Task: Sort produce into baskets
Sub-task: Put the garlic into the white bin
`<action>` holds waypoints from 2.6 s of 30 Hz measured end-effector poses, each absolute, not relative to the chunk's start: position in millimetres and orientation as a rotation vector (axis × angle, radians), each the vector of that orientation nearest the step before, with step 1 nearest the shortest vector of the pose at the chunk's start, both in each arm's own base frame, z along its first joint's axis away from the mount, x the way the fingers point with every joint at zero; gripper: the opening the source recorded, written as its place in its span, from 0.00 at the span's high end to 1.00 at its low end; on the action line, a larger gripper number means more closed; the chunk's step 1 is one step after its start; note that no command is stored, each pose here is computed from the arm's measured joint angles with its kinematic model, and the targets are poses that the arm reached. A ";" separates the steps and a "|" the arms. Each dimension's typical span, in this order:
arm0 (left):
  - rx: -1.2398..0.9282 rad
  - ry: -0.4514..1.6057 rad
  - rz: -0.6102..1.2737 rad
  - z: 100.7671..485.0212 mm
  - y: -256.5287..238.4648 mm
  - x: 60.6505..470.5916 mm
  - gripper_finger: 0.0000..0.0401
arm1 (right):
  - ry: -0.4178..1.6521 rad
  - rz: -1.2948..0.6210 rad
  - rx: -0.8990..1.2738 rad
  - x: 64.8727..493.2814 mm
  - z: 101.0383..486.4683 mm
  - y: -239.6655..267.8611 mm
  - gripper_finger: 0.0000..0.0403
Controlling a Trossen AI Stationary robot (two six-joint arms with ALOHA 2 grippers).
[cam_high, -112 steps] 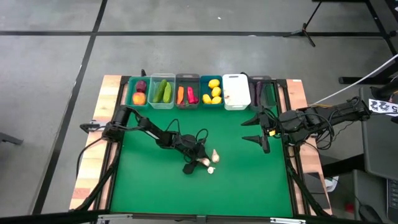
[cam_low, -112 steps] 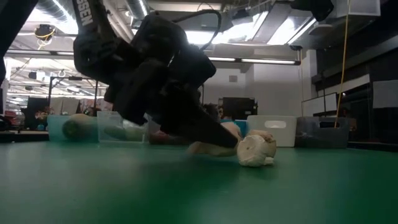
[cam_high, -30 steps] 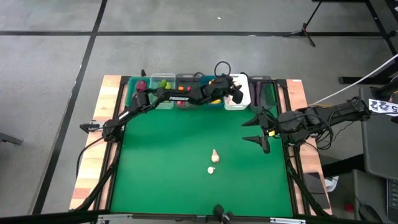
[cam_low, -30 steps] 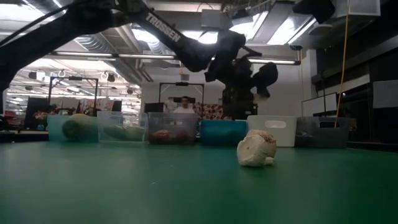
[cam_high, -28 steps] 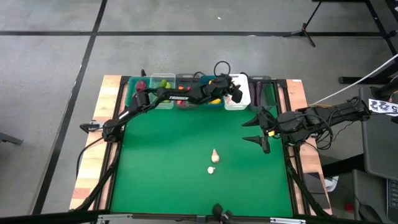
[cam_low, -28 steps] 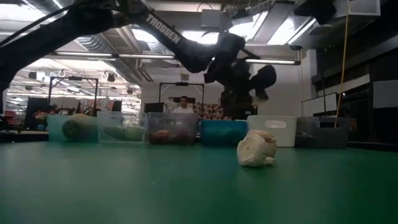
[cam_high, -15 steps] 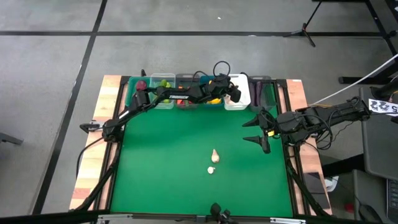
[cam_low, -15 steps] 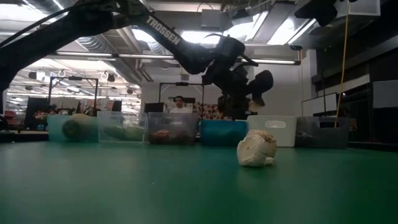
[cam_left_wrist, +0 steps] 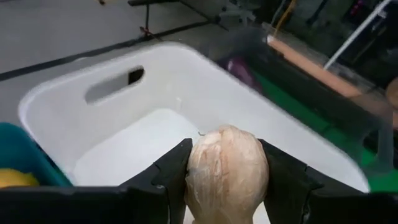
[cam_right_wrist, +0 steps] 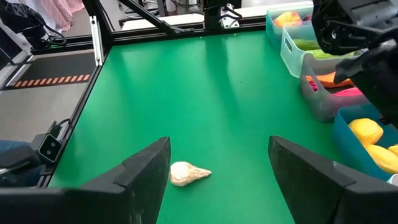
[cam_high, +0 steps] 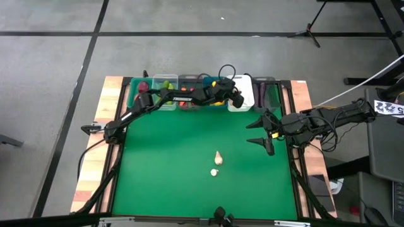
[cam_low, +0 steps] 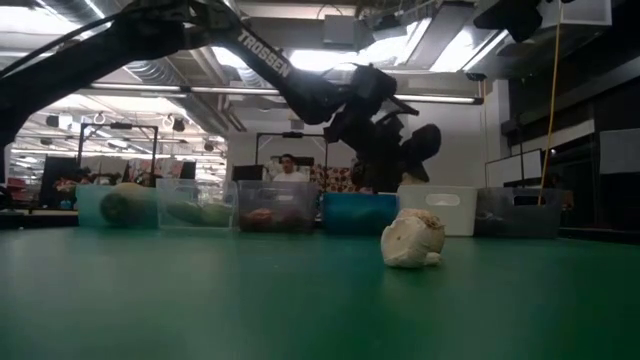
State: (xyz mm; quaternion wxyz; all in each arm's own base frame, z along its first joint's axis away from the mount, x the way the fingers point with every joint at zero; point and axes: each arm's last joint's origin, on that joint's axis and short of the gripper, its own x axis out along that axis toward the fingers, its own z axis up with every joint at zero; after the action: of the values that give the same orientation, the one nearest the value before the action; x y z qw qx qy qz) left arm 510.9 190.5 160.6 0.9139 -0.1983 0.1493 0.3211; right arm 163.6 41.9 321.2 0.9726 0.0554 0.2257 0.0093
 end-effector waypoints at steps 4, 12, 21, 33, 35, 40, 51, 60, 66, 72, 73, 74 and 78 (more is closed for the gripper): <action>-0.388 0.348 0.652 153.3 190.1 510.7 0.61 | 0.456 0.019 0.112 163.6 321.1 41.9 0.33; -0.341 0.368 0.635 152.2 188.1 511.6 0.61 | 0.456 0.019 0.112 163.6 321.1 41.9 0.33; -0.318 0.372 0.607 152.7 187.7 512.2 0.42 | 0.457 0.018 0.111 163.6 321.0 41.9 0.33; -0.341 0.353 0.482 172.3 183.7 511.4 0.34 | 0.425 0.026 0.100 164.8 324.0 42.2 0.33; -0.343 0.334 0.455 182.4 181.7 510.8 0.34 | 0.414 0.037 0.051 162.9 325.4 41.7 0.33; -0.305 0.323 0.395 206.6 173.6 507.8 0.35 | 0.306 0.042 -0.003 134.2 340.6 32.8 0.33; -0.193 0.346 0.336 256.2 154.1 493.7 0.34 | 0.022 -0.064 0.096 44.1 319.5 2.7 0.33; -0.154 0.447 0.185 291.1 121.6 475.9 0.34 | -0.011 -0.108 0.134 39.6 273.7 0.1 0.33; -0.087 0.528 0.101 309.4 90.9 463.0 0.34 | 0.012 -0.246 0.153 50.7 256.0 -0.3 0.33; -0.022 0.598 0.003 319.9 50.7 443.3 0.34 | 0.037 -0.324 0.223 73.1 212.7 4.5 0.33; -0.016 0.601 -0.011 319.6 44.1 440.1 0.34 | 0.036 -0.323 0.223 76.6 205.0 5.5 0.33; -0.010 0.600 -0.026 320.7 37.4 436.0 0.34 | 0.027 -0.316 0.224 79.9 198.9 6.7 0.33; 0.007 0.589 -0.087 310.6 8.9 420.9 0.34 | -0.001 -0.223 0.195 87.7 185.1 11.2 0.33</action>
State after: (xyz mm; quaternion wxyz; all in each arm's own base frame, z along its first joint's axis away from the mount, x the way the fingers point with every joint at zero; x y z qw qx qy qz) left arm 420.9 8.9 310.6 0.9560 0.0034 0.2904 -0.0427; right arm 87.7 11.2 185.1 0.9891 0.0970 -0.0007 -0.1109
